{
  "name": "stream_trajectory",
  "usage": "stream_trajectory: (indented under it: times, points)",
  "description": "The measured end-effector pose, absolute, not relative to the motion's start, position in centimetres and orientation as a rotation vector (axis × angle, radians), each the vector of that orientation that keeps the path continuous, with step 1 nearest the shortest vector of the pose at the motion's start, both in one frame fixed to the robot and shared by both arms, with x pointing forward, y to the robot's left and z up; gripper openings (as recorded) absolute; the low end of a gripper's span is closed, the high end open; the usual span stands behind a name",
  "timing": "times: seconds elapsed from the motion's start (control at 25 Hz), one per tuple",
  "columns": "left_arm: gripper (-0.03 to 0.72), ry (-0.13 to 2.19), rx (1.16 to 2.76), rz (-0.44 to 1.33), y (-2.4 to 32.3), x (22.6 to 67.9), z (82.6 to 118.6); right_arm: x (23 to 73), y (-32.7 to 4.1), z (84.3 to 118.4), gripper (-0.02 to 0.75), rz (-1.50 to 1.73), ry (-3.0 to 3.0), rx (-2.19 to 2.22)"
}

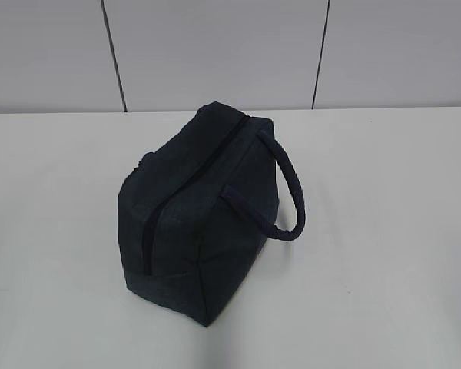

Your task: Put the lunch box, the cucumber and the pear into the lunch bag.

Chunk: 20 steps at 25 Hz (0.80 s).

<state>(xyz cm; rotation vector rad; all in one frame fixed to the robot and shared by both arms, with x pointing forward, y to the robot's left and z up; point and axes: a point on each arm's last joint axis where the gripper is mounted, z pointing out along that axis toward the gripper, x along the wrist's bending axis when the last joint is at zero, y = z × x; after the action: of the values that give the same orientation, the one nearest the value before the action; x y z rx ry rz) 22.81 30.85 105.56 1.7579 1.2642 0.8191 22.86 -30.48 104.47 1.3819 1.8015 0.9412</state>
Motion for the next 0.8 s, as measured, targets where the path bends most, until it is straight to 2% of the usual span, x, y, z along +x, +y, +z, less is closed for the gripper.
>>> stream_trajectory:
  times: [0.24, 0.8]
  points:
    - [0.293, 1.460, 1.647, 0.934, 30.63, 22.66, 105.56, 22.81, -30.34, 104.47, 0.443, 0.870, 1.685, 1.483]
    - [0.272, 1.469, 1.642, 0.939, 30.62, 22.65, 105.56, 22.80, -30.33, 104.47, 0.443, 0.869, 1.684, 1.484]
